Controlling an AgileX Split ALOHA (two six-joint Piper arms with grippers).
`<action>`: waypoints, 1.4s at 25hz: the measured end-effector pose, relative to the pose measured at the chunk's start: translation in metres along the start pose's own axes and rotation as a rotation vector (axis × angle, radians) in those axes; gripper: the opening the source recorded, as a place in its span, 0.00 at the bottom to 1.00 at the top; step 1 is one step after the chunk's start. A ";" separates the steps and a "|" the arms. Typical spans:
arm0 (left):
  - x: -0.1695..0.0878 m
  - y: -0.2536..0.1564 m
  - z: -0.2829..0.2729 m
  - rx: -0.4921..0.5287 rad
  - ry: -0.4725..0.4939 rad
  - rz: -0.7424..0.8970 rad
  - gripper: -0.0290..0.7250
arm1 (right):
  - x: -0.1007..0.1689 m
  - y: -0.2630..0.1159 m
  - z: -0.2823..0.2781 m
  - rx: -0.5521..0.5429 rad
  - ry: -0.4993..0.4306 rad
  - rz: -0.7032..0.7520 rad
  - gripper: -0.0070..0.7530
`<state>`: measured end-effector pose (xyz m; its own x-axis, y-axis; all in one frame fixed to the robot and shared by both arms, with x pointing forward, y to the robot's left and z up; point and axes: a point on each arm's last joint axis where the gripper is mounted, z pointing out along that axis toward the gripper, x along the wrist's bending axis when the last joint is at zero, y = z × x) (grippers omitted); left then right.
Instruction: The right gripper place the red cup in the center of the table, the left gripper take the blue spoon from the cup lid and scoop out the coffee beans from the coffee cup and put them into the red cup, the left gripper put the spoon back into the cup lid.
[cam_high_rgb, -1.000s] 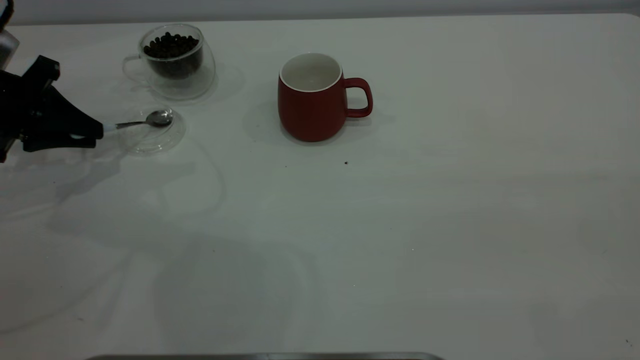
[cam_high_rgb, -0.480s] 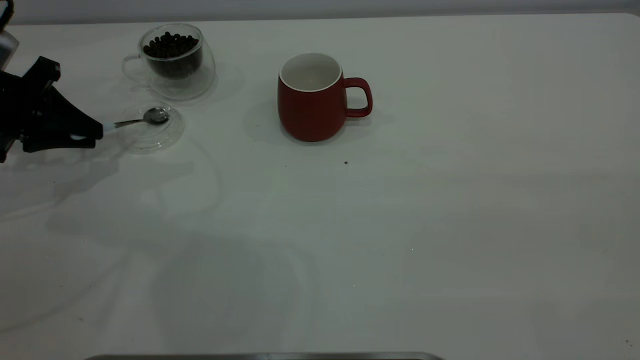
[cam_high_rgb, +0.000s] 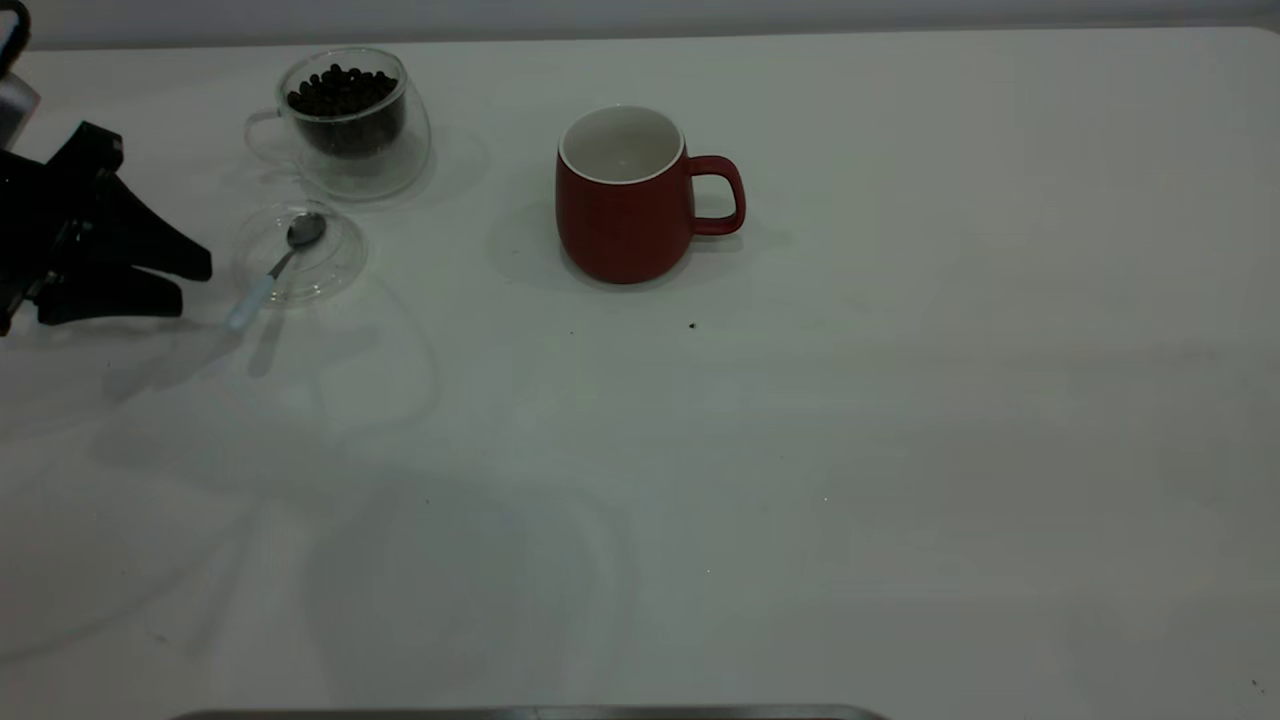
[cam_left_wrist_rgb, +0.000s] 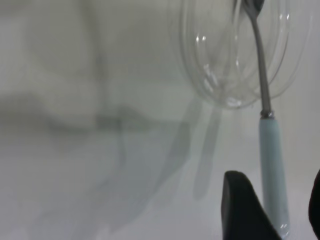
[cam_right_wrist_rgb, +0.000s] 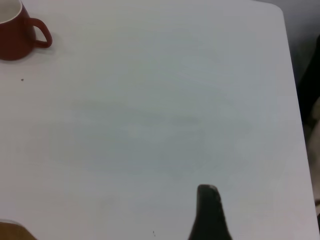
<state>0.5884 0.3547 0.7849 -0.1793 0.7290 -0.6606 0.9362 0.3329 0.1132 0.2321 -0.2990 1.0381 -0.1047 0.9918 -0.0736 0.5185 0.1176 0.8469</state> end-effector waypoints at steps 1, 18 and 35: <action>0.000 -0.001 0.000 0.011 0.005 0.010 0.56 | 0.000 0.000 0.000 0.000 0.000 0.000 0.78; -0.162 0.026 -0.180 -0.160 -0.110 0.302 0.53 | 0.000 0.000 0.000 0.000 0.000 0.000 0.78; -0.244 -0.122 -0.326 -0.320 0.559 0.362 0.49 | 0.000 0.000 0.000 0.000 0.000 0.000 0.78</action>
<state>0.4188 0.3314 1.1744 -0.0826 0.9938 -0.0740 0.8473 0.1091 0.5197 0.2321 -0.2990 1.0381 -0.1047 0.9918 -0.0736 0.5185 0.1176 0.8469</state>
